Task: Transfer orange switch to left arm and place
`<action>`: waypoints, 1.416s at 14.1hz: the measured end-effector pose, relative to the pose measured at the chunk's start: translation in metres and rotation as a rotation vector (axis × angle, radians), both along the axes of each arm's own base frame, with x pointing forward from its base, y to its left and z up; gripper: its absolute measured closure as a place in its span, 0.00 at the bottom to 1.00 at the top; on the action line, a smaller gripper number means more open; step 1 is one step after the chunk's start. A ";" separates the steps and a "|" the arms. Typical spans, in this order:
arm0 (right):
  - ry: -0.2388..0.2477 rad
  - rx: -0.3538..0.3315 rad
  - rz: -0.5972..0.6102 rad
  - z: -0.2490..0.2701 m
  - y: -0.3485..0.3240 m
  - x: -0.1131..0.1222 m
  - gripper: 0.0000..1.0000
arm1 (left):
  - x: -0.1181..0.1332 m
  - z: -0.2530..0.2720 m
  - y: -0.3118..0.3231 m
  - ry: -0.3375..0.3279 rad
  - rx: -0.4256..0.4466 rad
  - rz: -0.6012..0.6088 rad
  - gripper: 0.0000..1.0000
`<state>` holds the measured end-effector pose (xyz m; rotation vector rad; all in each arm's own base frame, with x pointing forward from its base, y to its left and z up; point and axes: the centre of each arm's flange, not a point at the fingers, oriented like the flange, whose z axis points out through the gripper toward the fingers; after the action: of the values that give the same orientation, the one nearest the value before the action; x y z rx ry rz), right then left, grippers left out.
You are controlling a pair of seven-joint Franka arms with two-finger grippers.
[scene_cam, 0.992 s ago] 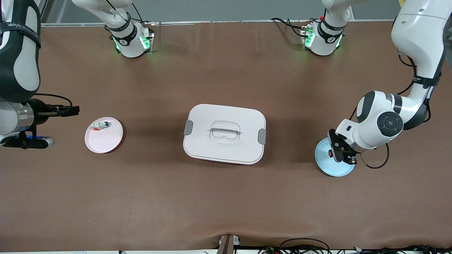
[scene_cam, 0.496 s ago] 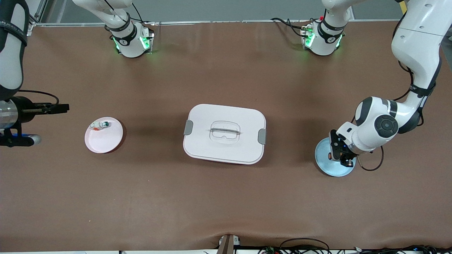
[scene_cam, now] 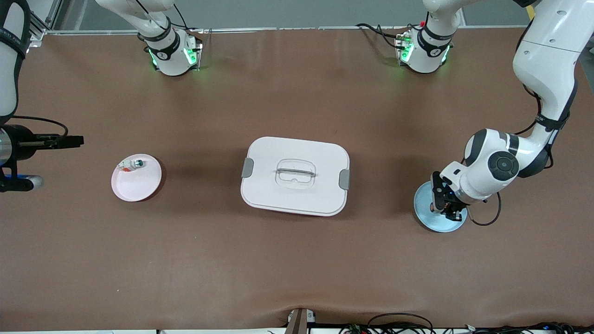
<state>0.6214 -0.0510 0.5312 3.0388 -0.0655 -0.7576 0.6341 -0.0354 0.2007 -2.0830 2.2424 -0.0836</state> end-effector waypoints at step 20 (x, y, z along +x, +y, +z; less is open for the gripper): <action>-0.225 -0.042 -0.065 0.082 0.038 -0.048 0.00 | 0.028 0.199 -0.009 -0.011 0.001 0.664 0.00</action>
<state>0.5736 -0.0126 0.6135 3.0798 -0.1796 -0.4082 0.6620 -0.0443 0.3998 -2.6815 1.4300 -0.0485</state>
